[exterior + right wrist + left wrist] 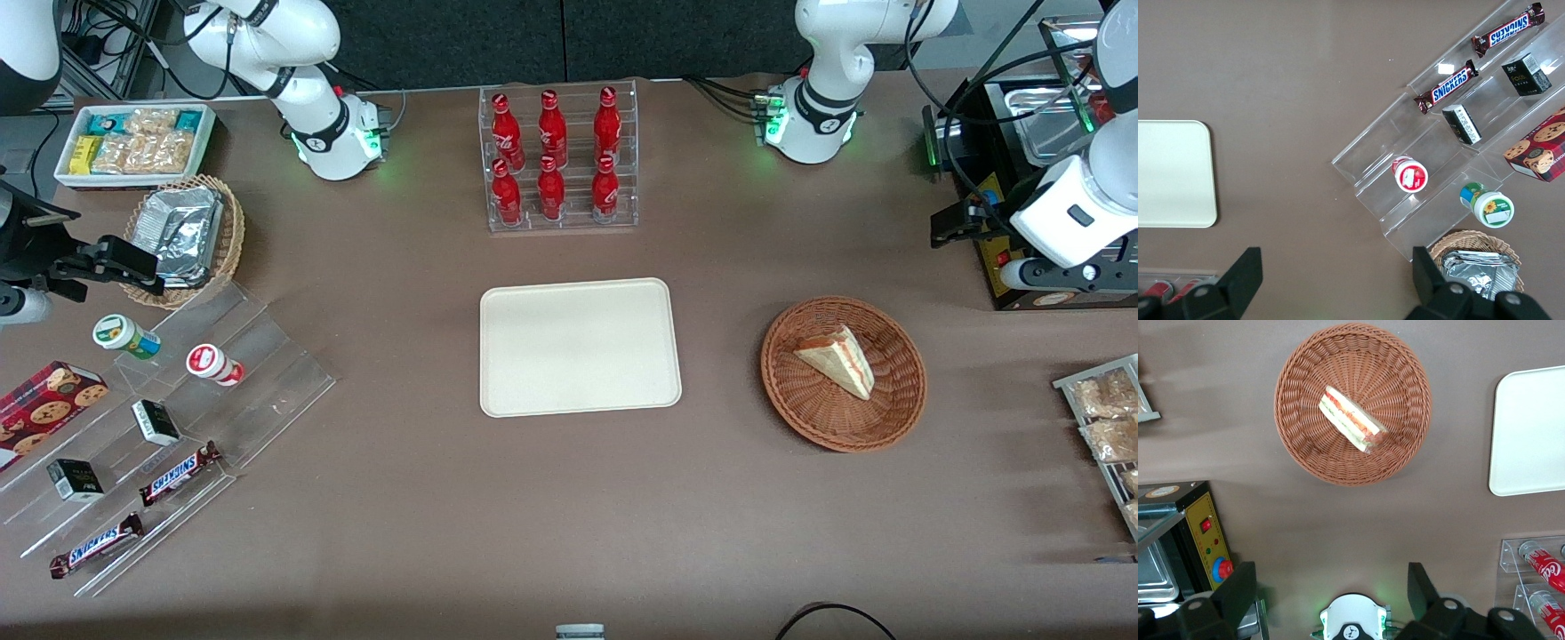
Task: Place sandwich from basket to tray
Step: 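Move the left gripper down over the sandwich in the wicker basket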
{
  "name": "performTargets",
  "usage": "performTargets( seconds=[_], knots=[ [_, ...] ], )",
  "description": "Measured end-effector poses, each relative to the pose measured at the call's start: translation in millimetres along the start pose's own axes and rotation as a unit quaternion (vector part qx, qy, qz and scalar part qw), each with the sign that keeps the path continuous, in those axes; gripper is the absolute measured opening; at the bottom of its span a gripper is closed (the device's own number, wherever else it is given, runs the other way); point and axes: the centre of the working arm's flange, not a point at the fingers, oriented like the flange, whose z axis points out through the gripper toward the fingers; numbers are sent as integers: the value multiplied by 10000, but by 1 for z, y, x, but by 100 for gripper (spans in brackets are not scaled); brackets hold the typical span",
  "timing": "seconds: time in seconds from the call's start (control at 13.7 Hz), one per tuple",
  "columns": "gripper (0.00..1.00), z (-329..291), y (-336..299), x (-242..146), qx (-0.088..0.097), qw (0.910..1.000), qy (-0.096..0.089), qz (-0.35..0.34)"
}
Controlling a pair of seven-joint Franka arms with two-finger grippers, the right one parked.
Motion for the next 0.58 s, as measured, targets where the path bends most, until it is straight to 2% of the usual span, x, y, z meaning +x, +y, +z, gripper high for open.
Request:
performTargets(
  seconds=[0.22,0.44,0.58],
  knots=[
    [100,0,-3,0,0,10000,-23,-67],
    [100,14,-9,9,147,9997,-121,-135],
    [100,43,-18,29,180,9994,-66,-290]
  ],
)
